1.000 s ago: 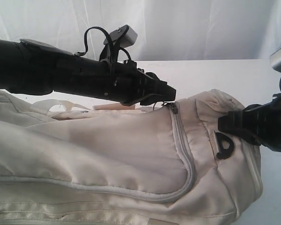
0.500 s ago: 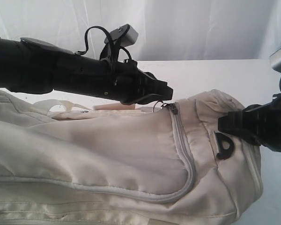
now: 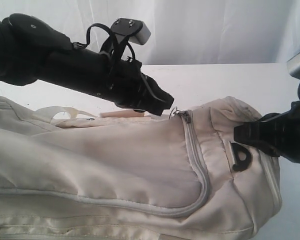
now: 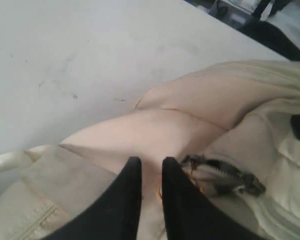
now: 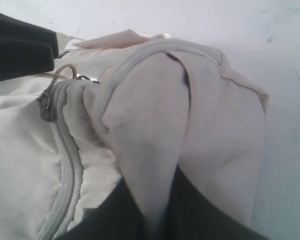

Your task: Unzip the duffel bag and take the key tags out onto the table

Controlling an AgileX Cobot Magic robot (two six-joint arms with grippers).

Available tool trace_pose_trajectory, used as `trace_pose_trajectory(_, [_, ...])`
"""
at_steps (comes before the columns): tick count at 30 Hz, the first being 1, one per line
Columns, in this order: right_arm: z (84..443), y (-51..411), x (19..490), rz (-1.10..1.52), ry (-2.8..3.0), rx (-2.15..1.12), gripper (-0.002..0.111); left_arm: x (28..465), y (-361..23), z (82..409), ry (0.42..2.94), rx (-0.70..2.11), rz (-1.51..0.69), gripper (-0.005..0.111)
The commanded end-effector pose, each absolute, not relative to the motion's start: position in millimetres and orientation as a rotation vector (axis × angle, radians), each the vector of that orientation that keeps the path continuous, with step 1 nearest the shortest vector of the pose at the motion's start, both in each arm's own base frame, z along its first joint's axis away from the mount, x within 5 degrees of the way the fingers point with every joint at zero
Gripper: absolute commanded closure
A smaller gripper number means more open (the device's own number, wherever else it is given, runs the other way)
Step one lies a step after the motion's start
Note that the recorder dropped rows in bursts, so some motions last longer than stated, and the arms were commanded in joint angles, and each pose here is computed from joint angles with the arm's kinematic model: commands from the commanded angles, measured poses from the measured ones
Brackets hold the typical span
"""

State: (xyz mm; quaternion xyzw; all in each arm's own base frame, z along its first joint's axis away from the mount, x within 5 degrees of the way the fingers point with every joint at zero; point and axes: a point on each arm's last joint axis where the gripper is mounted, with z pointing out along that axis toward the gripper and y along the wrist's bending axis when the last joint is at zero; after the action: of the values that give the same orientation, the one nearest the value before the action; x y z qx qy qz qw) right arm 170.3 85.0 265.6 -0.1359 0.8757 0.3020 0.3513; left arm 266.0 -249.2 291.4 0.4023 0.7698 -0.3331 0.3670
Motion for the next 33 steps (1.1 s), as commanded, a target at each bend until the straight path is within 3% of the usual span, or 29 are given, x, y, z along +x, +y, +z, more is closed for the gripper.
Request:
trace_pose_trajectory(1, [274.2,80.8,173.4,0.725,2.2,-0.36,0.108,252.1,-243.6,292.7,2.052,1.158,-0.835,0.072])
trace_pose_trajectory(4, [273.9,81.6,172.2,0.726,2.2,-0.393,0.108,249.1,-237.8,285.1,2.129,1.236,-0.763,0.052])
trace_pose_trajectory(7, [273.4,82.4,170.9,0.724,2.199,-0.436,0.107,250.0,-237.8,285.4,2.136,1.214,-0.763,0.039])
trace_pose_trajectory(12, [273.7,81.9,171.7,0.696,2.182,-0.464,0.076,245.7,-239.4,286.0,2.158,1.211,-0.832,0.036])
trace_pose_trajectory(15, [295.3,84.8,175.8,0.669,2.09,-0.571,0.051,241.0,-239.1,284.8,2.179,1.255,-0.864,0.036])
trace_pose_trajectory(16, [303.0,86.6,176.0,0.667,2.059,-0.622,0.049,240.3,-239.1,284.8,2.182,1.259,-0.871,0.036])
trace_pose_trajectory(18, [324.7,96.2,172.5,0.611,1.902,-0.893,0.047,239.6,-239.2,284.0,2.184,1.272,-0.876,0.036])
trace_pose_trajectory(22, [324.2,112.8,166.3,0.545,1.745,-1.202,0.047,236.5,-239.6,284.2,2.196,1.285,-0.914,0.036])
trace_pose_trajectory(33, [286.8,126.6,187.8,0.336,1.768,-1.492,0.046,229.3,-241.1,285.4,2.219,1.309,-1.006,0.036])
